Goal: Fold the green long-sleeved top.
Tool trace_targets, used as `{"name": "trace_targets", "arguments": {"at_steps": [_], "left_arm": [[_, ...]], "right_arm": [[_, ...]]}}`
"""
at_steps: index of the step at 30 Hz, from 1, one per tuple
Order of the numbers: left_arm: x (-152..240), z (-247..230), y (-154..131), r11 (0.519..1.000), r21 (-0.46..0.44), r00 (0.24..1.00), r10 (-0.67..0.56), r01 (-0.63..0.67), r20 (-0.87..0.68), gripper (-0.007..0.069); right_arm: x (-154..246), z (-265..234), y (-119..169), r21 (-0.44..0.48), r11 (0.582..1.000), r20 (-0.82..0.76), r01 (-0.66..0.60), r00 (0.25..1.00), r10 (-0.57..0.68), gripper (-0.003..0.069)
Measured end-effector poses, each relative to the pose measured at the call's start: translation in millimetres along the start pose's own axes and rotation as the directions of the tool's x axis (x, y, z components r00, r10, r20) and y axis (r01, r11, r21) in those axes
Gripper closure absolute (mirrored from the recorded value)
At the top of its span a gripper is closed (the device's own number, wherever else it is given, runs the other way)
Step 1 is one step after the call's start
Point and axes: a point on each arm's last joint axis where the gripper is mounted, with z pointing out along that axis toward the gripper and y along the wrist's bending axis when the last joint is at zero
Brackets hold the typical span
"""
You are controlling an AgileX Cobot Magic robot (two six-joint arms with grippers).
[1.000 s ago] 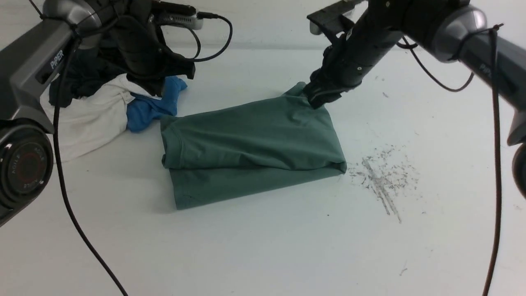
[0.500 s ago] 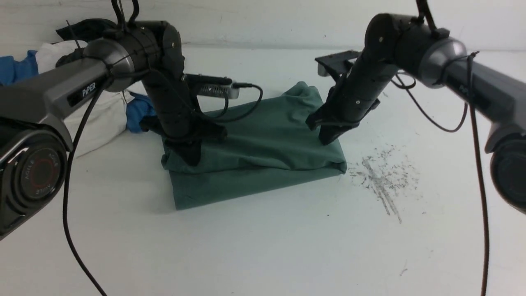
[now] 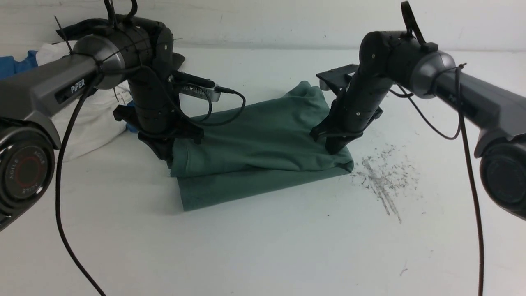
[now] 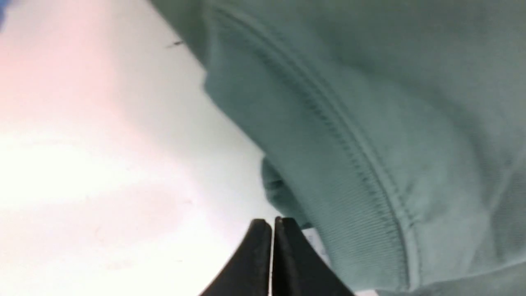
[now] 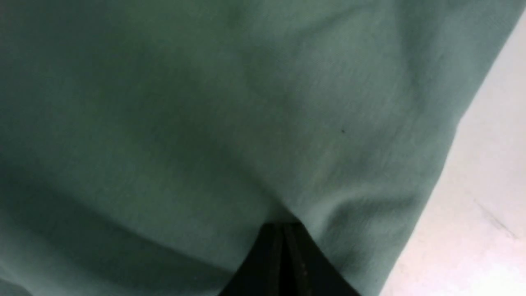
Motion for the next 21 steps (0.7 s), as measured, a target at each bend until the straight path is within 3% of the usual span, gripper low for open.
{"name": "trace_targets", "arguments": {"at_steps": [7, 21], "left_arm": [[2.0, -24.6, -1.9, 0.999, 0.036, 0.999, -0.017, 0.015, 0.049, 0.0629], [63.4, -175.4, 0.2, 0.996, 0.085, 0.946, -0.045, 0.019, 0.322, 0.0629]], "right_arm": [[-0.1, 0.0, -0.1, 0.001, 1.0, 0.001, -0.004, 1.0, 0.004, 0.0673], [31.9, -4.8, 3.5, 0.035, 0.994, -0.067, -0.101, 0.992, 0.103, 0.0673]]}}
